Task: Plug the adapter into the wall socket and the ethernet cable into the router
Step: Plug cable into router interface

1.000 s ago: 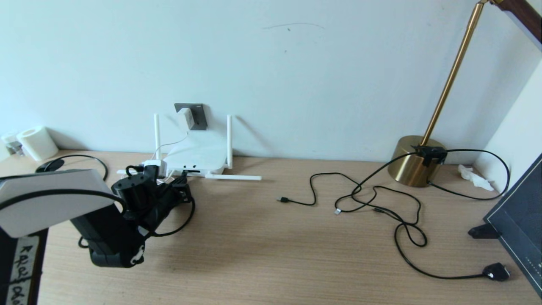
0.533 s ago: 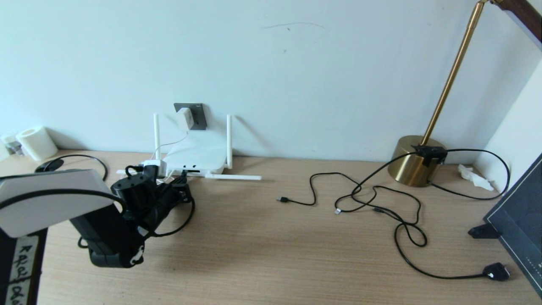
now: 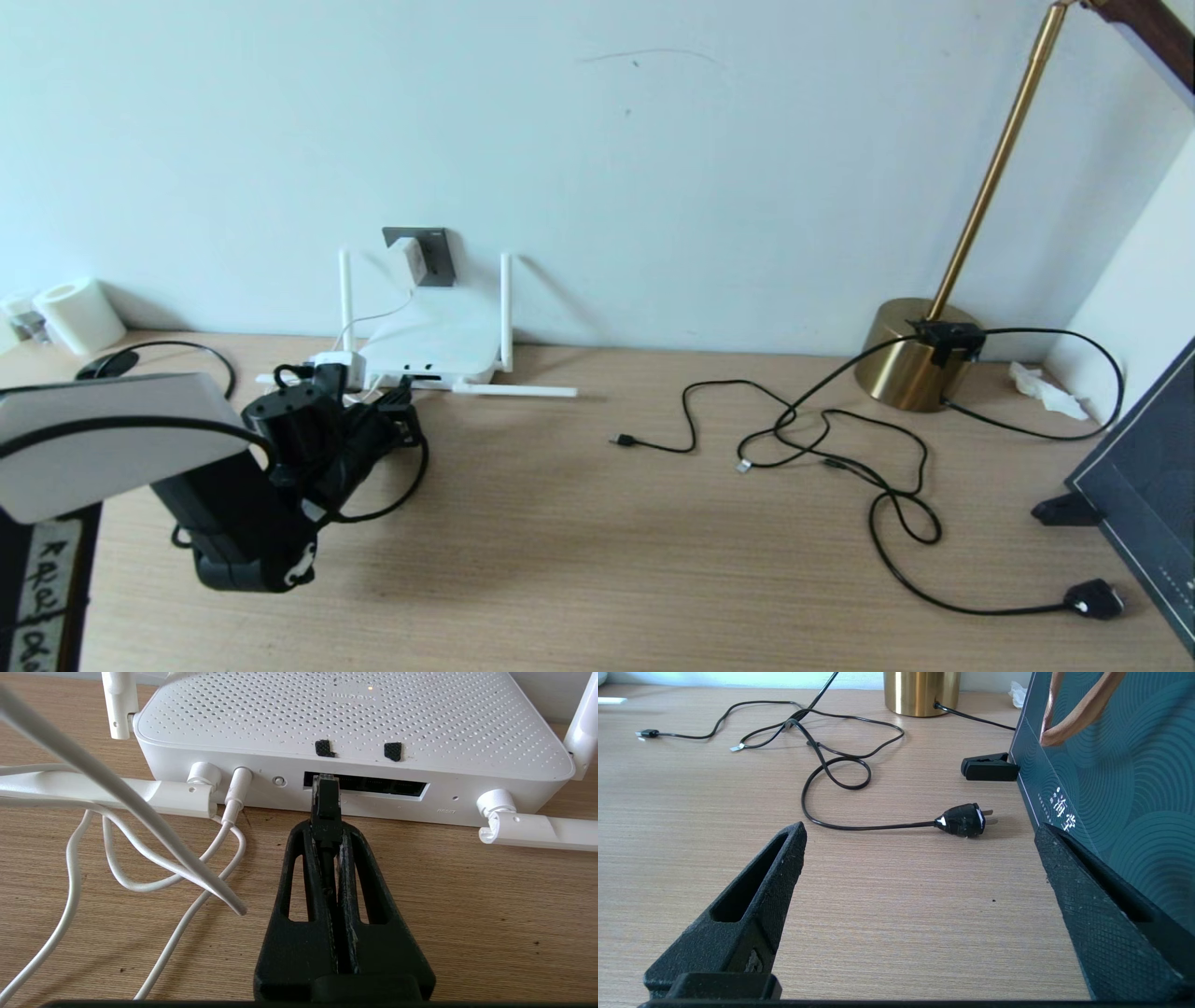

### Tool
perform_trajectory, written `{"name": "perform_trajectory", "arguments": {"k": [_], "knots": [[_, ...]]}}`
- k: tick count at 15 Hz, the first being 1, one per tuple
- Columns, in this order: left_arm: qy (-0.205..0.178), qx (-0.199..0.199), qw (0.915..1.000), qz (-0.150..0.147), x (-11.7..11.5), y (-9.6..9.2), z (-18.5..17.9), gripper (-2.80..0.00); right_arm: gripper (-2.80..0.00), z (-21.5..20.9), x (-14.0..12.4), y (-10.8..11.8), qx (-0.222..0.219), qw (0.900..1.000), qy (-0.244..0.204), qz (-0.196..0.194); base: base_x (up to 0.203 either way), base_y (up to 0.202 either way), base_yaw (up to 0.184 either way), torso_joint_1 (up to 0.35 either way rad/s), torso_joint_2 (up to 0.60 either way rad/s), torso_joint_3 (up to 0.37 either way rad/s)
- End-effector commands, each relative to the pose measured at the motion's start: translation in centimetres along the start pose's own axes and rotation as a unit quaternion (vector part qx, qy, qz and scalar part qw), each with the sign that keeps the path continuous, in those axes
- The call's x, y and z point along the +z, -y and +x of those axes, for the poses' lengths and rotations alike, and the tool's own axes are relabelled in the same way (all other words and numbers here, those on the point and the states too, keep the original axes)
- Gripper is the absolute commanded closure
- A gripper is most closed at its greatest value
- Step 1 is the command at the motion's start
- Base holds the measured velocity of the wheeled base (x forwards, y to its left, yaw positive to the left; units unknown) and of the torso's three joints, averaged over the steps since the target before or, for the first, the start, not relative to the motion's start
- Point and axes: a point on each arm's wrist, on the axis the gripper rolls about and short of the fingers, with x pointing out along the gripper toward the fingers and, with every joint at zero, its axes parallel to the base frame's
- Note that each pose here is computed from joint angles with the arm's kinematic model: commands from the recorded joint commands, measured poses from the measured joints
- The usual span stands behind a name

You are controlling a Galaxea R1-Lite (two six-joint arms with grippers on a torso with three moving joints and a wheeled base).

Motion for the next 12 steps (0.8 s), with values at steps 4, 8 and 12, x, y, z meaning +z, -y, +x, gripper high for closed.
{"name": "perform_trajectory", "arguments": {"k": [4,8,12], "knots": [[0.002,0.001,1.0000,0.000,0.04,-0.01,-0.10,0.00,-2.80,0.07,-0.29,0.00,0.000,1.000,-0.005,0.000,0.000,0.000,0.000,0.000,0.00,0.000],[0.001,0.002,1.0000,0.000,-0.03,-0.12,-0.06,0.00,-2.80,0.07,-0.29,0.00,0.000,1.000,-0.005,0.000,0.000,0.000,0.000,0.000,0.00,0.000],[0.001,0.005,1.0000,0.000,-0.09,-0.30,0.00,0.00,-2.80,0.07,-0.29,0.00,0.000,1.000,-0.005,0.000,0.000,0.000,0.000,0.000,0.00,0.000]]}}
